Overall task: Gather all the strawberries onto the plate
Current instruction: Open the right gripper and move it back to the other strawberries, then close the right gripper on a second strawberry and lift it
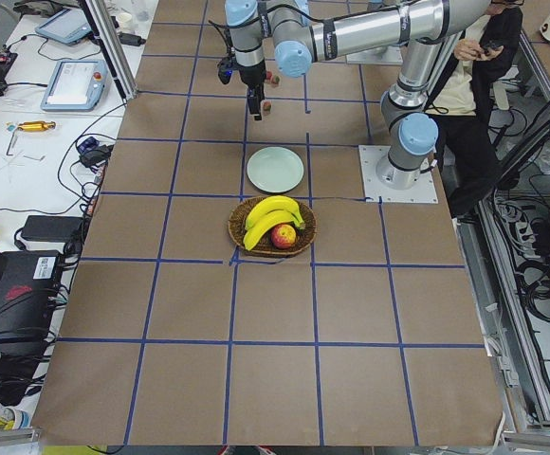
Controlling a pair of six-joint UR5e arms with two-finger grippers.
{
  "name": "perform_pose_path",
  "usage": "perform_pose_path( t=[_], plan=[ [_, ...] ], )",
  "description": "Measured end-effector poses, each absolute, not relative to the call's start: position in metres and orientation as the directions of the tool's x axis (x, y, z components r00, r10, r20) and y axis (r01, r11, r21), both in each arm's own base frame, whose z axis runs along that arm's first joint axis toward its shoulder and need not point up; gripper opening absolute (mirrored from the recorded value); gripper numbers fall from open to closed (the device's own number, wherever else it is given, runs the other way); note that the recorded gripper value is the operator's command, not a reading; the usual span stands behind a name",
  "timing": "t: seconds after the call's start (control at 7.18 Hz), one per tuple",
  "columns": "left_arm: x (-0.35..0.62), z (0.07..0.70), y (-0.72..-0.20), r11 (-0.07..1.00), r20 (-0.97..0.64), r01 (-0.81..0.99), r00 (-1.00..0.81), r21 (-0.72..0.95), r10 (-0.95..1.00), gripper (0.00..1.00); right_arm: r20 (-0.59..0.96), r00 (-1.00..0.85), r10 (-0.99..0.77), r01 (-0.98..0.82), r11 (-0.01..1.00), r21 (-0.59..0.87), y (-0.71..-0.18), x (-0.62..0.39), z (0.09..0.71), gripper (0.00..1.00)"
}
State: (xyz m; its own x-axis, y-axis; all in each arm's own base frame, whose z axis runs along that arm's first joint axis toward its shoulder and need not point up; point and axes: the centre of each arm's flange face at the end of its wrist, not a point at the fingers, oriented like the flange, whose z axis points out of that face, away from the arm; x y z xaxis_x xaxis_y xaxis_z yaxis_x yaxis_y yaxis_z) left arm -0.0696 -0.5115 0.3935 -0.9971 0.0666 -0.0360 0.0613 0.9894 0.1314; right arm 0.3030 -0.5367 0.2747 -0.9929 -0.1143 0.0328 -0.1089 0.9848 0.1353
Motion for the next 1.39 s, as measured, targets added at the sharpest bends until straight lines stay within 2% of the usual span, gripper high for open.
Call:
perform_pose_path(
  t=[0.42,0.97,1.11,1.39],
  plan=[
    [-0.074,0.394,-0.511,0.989,-0.034,0.066,-0.997,0.130,0.071,1.00,0.068,-0.995,0.070,0.082,0.977,0.198,-0.530,0.272,0.250,1.00],
    [-0.075,0.393,-0.511,0.989,-0.032,0.068,-0.997,0.132,0.073,1.00,0.105,-0.985,0.138,0.162,0.948,0.274,-0.504,0.253,0.193,0.99],
    [-0.075,0.393,-0.511,0.989,-0.032,0.068,-0.997,0.132,0.073,1.00,0.105,-0.984,0.143,0.166,0.948,0.272,-0.503,0.252,0.184,0.84],
    [-0.075,0.392,-0.511,0.989,-0.032,0.070,-0.997,0.133,0.075,1.00,0.103,-0.982,0.157,0.179,0.948,0.262,-0.508,0.248,0.176,0.35]
  ],
)
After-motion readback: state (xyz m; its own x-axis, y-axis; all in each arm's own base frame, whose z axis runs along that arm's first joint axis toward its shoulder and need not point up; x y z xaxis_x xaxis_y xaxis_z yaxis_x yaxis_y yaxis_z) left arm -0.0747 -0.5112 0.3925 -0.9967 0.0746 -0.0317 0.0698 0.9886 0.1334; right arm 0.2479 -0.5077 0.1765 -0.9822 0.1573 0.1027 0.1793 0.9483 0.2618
